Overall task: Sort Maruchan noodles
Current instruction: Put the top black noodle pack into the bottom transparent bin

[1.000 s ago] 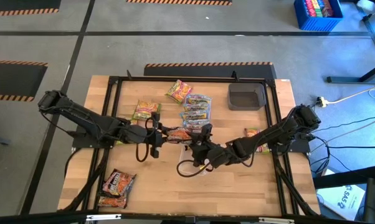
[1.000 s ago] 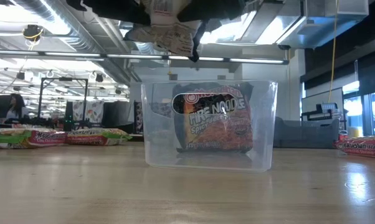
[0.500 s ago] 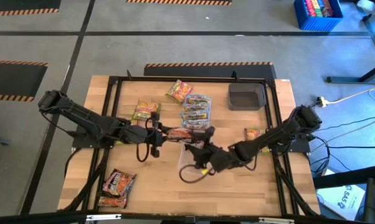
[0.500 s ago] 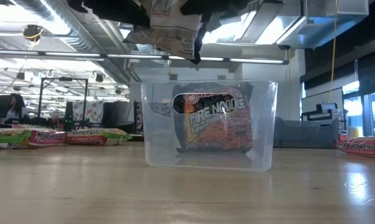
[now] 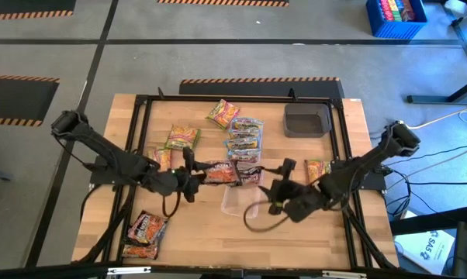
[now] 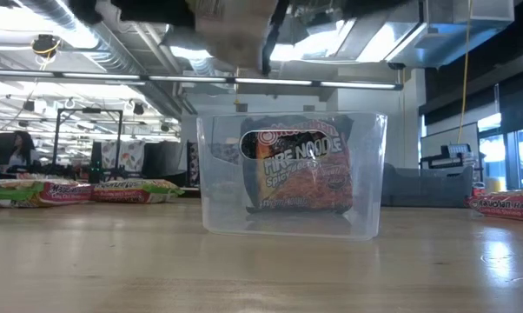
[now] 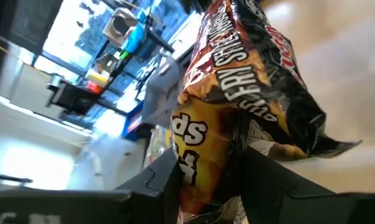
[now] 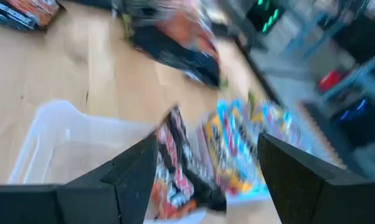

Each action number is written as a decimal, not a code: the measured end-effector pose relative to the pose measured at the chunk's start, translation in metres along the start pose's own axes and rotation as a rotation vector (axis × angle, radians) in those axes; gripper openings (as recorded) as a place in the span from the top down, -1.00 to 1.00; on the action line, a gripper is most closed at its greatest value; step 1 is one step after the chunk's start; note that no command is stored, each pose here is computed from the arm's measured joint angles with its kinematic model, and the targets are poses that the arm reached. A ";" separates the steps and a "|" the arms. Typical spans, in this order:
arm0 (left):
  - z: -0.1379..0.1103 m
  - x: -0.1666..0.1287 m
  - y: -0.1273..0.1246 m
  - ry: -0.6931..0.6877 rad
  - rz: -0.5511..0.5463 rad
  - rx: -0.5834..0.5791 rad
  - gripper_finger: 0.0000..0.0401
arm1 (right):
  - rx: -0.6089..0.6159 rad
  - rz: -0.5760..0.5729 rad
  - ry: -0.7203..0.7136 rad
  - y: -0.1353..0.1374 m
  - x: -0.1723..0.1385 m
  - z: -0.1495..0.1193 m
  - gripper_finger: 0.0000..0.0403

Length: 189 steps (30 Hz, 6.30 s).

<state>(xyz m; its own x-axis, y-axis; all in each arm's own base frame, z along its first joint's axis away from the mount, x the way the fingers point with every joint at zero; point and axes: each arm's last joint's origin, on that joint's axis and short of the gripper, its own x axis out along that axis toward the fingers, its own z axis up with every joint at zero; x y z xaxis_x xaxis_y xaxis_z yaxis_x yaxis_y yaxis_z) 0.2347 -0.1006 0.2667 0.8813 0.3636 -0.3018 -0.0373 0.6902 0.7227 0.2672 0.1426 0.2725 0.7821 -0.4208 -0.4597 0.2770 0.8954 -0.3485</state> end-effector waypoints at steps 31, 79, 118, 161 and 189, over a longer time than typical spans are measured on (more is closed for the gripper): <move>0.031 0.040 -0.049 0.148 0.301 0.583 0.37 | 0.861 0.798 -0.166 -0.101 0.103 -0.044 -0.28; 0.032 0.044 -0.041 0.154 0.336 0.509 0.36 | 0.867 0.842 -0.297 -0.098 0.099 -0.020 0.10; 0.029 -0.045 0.011 -0.219 -0.173 -0.354 0.24 | 0.555 0.638 -0.286 -0.084 0.062 -0.021 0.38; 0.017 0.086 0.006 -0.114 -0.516 -0.746 -0.41 | 0.290 0.451 -0.376 -0.008 0.059 -0.042 0.50; 0.012 0.092 0.002 -0.070 -0.467 -0.507 0.38 | 0.318 0.537 -0.053 -0.042 0.019 -0.050 -0.36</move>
<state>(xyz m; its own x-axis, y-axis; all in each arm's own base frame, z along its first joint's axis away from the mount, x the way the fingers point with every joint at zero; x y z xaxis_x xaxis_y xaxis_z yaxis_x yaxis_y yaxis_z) 0.3214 -0.0733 0.2484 0.8862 -0.0722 -0.4577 0.1530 0.9780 0.1419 0.2422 0.0896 0.2380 0.8828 0.1001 -0.4590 -0.0159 0.9828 0.1838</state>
